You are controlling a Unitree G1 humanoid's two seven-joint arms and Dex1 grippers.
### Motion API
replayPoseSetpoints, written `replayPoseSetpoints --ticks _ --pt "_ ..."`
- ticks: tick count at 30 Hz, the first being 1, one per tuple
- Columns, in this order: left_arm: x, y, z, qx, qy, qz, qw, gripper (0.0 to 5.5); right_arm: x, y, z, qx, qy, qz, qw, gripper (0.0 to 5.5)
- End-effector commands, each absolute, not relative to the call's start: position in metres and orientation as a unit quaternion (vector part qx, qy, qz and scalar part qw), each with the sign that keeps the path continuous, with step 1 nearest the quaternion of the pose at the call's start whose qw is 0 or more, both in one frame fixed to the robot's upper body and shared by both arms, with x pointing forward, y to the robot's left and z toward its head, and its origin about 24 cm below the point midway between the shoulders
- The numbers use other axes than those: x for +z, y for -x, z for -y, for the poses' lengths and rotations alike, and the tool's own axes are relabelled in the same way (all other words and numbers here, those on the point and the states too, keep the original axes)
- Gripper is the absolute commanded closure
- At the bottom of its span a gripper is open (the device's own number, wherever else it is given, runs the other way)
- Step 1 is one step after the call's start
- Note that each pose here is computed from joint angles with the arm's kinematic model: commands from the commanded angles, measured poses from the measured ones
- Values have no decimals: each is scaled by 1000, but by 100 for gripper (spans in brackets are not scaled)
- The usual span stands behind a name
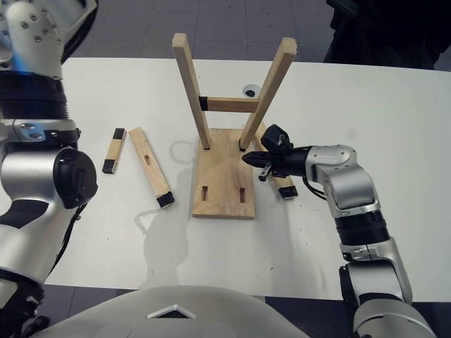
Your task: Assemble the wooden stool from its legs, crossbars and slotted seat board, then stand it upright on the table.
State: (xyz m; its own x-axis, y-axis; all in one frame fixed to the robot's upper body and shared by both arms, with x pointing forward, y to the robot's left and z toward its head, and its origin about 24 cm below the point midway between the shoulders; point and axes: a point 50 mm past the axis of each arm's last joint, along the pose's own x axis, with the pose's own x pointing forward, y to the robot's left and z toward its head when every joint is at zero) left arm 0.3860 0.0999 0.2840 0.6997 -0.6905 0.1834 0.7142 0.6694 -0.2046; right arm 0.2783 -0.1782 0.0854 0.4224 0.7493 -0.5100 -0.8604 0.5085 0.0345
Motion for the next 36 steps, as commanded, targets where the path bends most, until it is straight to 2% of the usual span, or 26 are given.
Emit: replayPoseSetpoints --ticks 1,7,12,15,17,21,23,25,26,28,30,36 --pt "279 -391 -88 -397 113 28 910 212 86 -277 176 482 121 -234 835 540" --pt "271 -394 -91 -395 102 18 913 212 85 -275 175 483 121 -235 835 540" --pt "306 -395 -93 -383 92 90 915 212 84 -273 174 485 121 -238 833 540" --pt "317 -395 -93 -382 104 103 912 212 84 -272 174 488 121 -238 831 540" --pt "312 -396 -90 -385 120 97 910 212 84 -270 173 490 121 -240 829 540" --pt "250 -397 -71 -402 161 10 901 212 82 -267 172 494 121 -244 826 540" --pt "181 -392 -61 -394 171 -107 897 212 81 -267 172 495 121 -245 825 540" --pt "113 -377 -74 -363 121 -208 900 212 82 -267 172 495 121 -245 825 540" --pt "103 -374 -85 -351 104 -226 903 212 83 -267 173 492 121 -245 827 540" --pt "112 -378 -98 -344 99 -210 910 212 82 -267 177 484 120 -246 831 540" --pt "138 -386 -98 -351 100 -168 915 212 81 -266 176 483 119 -246 832 540" --pt "248 -398 -78 -402 109 -10 909 212 81 -268 175 484 120 -247 831 540"
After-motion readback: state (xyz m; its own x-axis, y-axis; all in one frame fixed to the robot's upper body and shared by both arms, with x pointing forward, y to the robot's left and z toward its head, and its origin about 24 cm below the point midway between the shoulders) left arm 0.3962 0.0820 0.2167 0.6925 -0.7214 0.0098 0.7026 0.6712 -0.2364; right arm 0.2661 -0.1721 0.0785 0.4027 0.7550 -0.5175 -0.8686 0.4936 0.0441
